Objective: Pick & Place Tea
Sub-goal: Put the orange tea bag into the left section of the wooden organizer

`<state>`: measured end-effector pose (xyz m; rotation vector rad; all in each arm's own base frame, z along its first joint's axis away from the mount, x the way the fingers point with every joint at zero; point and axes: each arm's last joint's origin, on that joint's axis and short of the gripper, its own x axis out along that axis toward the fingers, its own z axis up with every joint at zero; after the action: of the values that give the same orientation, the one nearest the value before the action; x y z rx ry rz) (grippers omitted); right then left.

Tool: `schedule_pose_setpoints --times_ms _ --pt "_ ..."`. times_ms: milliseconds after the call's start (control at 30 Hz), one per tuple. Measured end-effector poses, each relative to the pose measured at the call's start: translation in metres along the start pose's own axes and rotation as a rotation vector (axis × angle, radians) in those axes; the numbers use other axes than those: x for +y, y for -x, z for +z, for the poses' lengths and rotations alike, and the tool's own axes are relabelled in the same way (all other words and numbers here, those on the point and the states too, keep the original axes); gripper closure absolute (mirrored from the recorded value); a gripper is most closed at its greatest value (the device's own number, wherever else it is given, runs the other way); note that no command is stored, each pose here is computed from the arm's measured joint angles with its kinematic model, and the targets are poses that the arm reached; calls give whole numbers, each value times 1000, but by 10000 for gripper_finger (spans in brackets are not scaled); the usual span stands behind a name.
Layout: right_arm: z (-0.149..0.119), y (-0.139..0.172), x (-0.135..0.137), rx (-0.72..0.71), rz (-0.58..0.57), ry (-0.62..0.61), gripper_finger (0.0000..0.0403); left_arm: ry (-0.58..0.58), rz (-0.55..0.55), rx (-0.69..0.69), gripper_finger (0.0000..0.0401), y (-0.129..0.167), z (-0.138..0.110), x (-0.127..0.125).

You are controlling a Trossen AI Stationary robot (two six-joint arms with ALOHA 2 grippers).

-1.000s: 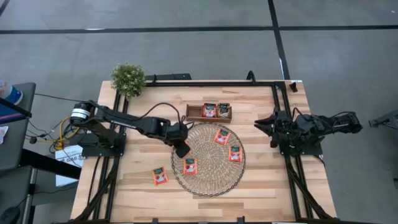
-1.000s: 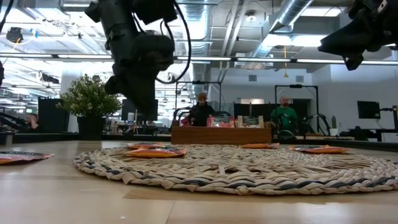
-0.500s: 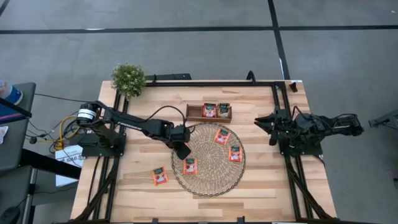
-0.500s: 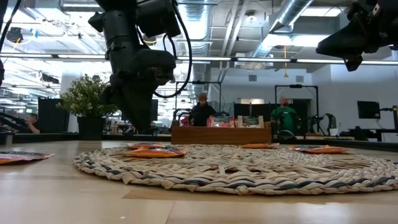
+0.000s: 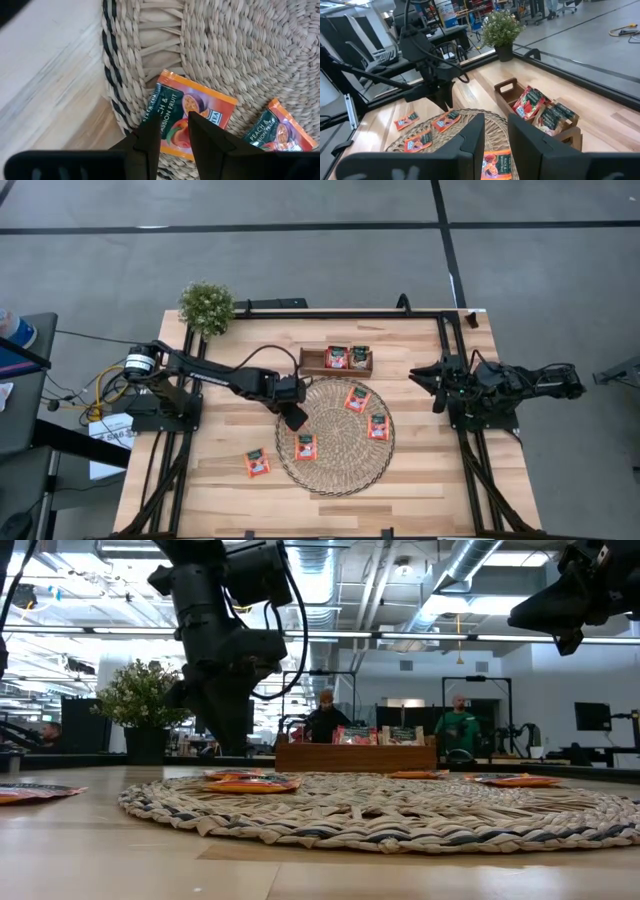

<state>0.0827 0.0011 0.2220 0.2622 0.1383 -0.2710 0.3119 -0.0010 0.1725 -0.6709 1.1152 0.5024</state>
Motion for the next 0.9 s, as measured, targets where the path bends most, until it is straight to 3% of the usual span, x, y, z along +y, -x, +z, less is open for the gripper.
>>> schedule_pose_setpoints --times_ms 600,900 --pt "0 0 0 0 0 -1 326 -83 0 9 268 0 0 1" --pt "0 0 0 0 0 -2 326 -131 -15 13 272 0 0 0"
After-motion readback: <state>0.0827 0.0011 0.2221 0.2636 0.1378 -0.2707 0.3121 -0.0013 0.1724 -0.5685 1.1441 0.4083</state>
